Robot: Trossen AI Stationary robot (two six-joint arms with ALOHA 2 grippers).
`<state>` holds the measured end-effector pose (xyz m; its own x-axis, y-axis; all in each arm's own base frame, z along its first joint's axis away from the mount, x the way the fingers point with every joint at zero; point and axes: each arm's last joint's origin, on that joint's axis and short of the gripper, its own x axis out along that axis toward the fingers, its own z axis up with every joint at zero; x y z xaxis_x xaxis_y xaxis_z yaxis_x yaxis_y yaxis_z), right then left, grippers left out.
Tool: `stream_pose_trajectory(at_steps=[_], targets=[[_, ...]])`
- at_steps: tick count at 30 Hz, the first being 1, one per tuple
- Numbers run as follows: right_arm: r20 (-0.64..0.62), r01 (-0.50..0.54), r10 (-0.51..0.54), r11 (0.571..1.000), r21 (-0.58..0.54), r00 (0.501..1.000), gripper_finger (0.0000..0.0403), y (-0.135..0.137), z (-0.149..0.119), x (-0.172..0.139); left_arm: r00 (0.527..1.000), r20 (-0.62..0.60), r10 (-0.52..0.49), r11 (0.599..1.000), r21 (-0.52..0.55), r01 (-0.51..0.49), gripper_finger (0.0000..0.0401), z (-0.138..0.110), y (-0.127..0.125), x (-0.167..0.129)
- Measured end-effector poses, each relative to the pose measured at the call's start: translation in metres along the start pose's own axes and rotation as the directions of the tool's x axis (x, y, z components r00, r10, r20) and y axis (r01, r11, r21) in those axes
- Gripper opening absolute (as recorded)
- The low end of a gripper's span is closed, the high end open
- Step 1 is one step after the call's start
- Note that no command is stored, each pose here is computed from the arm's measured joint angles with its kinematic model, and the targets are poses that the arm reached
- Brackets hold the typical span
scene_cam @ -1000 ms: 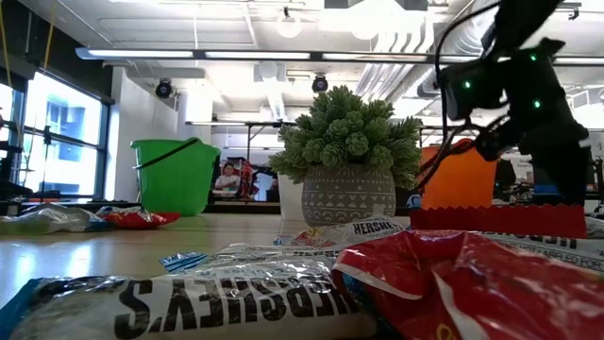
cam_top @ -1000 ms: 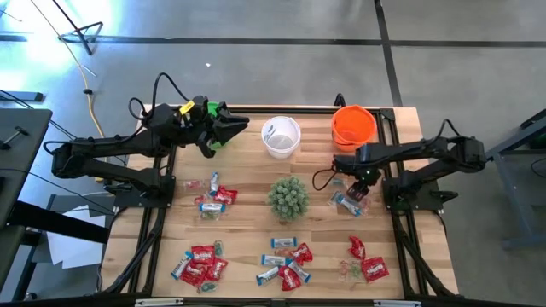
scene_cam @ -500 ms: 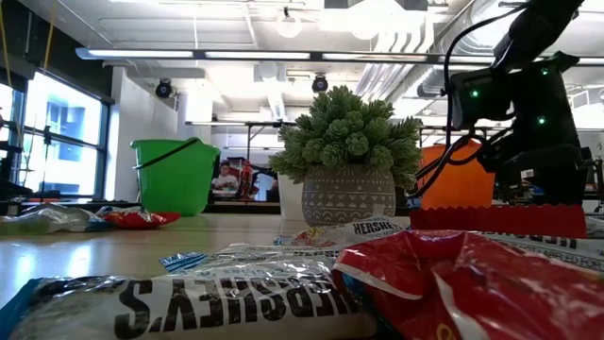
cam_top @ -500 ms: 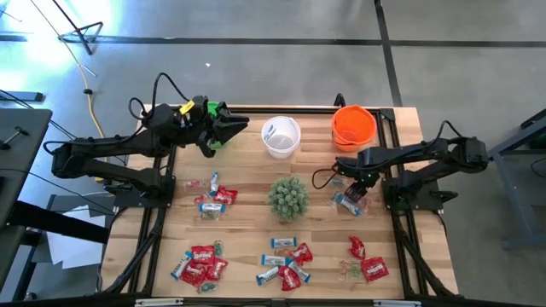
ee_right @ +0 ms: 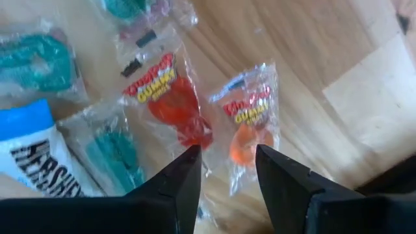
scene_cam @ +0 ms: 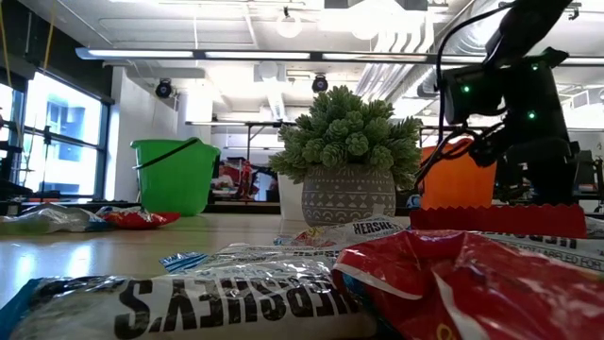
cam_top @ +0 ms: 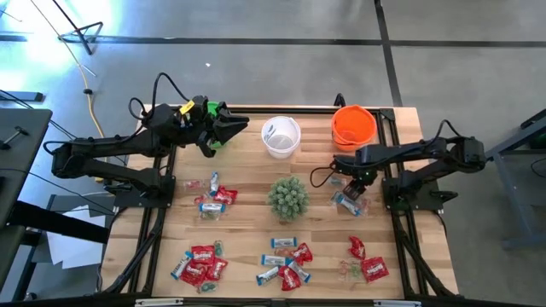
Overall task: Sort candy
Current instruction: Put the transparent candy into the orange bucket
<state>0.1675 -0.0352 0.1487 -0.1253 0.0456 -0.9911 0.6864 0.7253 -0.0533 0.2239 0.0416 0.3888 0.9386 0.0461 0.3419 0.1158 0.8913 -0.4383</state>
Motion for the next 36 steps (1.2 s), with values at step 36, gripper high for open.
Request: stream_pose_trajectory(at_steps=[36], targets=[[-0.001, 0.005, -0.005, 0.995, 0.095, 1.000, 0.0048, -0.013, -0.003, 0.019, 1.000, -0.001, 0.001, 1.000, 0.000, -0.001, 0.0082, 0.000, 0.000, 0.000]])
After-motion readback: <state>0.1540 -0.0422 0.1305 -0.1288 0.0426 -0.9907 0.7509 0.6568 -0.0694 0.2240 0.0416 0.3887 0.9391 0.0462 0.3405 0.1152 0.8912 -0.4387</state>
